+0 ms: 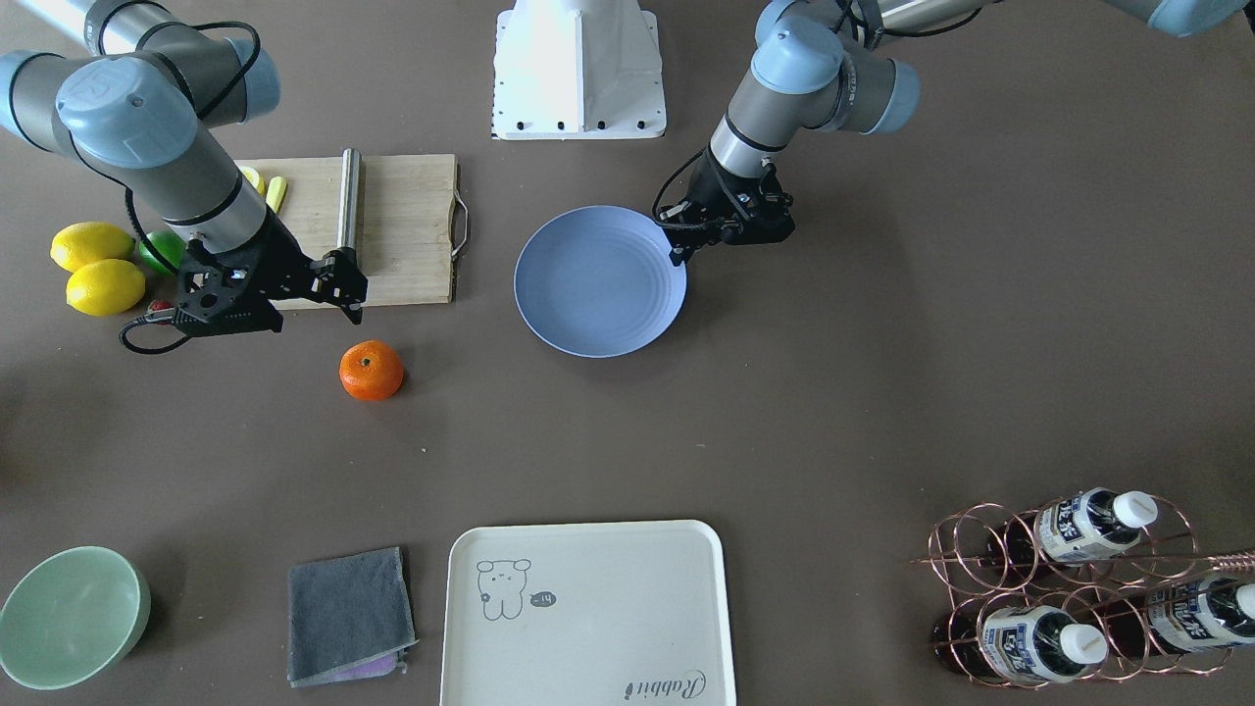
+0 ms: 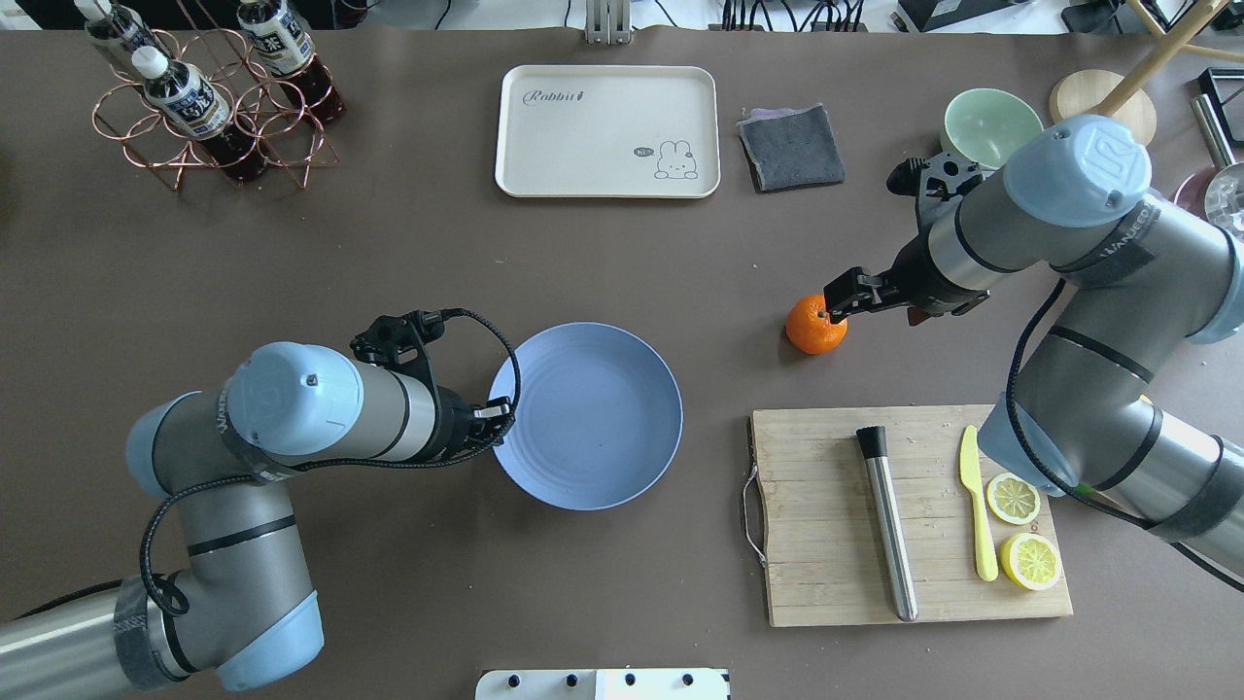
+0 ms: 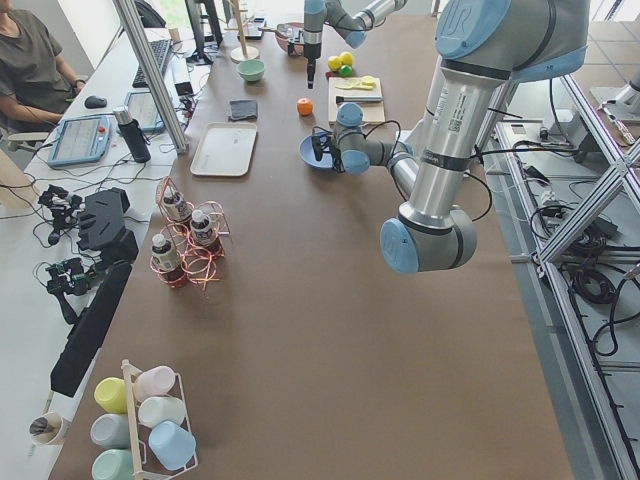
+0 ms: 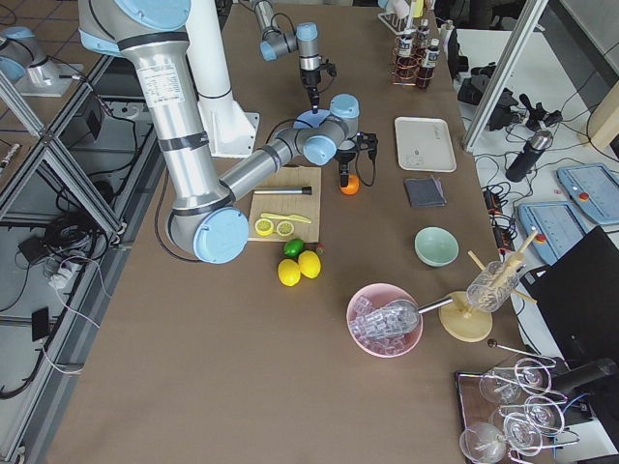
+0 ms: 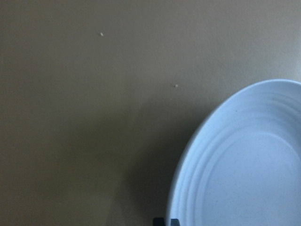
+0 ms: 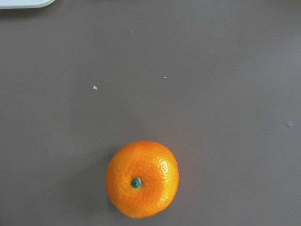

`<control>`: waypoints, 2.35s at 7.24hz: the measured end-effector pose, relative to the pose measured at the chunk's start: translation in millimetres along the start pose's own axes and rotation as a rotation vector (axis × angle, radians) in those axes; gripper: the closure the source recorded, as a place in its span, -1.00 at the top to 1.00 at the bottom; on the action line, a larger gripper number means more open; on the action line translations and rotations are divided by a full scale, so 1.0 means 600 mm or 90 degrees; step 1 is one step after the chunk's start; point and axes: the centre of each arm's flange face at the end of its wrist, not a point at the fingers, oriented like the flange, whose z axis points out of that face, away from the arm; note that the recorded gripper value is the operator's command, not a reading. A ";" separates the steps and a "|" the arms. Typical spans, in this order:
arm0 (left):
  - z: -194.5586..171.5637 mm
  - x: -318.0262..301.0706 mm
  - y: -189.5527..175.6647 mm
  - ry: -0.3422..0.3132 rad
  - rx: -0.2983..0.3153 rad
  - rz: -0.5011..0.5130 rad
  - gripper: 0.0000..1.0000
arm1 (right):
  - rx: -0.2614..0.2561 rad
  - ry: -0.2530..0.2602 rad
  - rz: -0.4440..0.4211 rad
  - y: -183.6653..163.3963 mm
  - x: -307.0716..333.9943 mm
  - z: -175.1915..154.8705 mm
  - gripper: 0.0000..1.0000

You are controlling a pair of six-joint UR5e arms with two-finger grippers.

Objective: Pick orange to plate
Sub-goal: 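Push the blue plate inward with the left gripper while the right reaches the orange, then lower the right gripper over the orange and close on it, then carry the orange with the right gripper over the blue plate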

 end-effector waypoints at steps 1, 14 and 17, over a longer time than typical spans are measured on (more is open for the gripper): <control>0.014 0.016 0.032 0.004 0.004 -0.002 -1.00 | 0.004 0.011 0.000 -0.008 -0.011 0.021 1.00; 0.004 0.013 -0.008 0.002 0.011 -0.019 0.89 | 0.017 0.017 0.009 -0.045 -0.132 0.074 -1.00; -0.005 -0.030 -0.048 -0.017 0.015 0.022 0.92 | 0.011 -0.007 0.059 0.045 -0.288 0.047 -1.00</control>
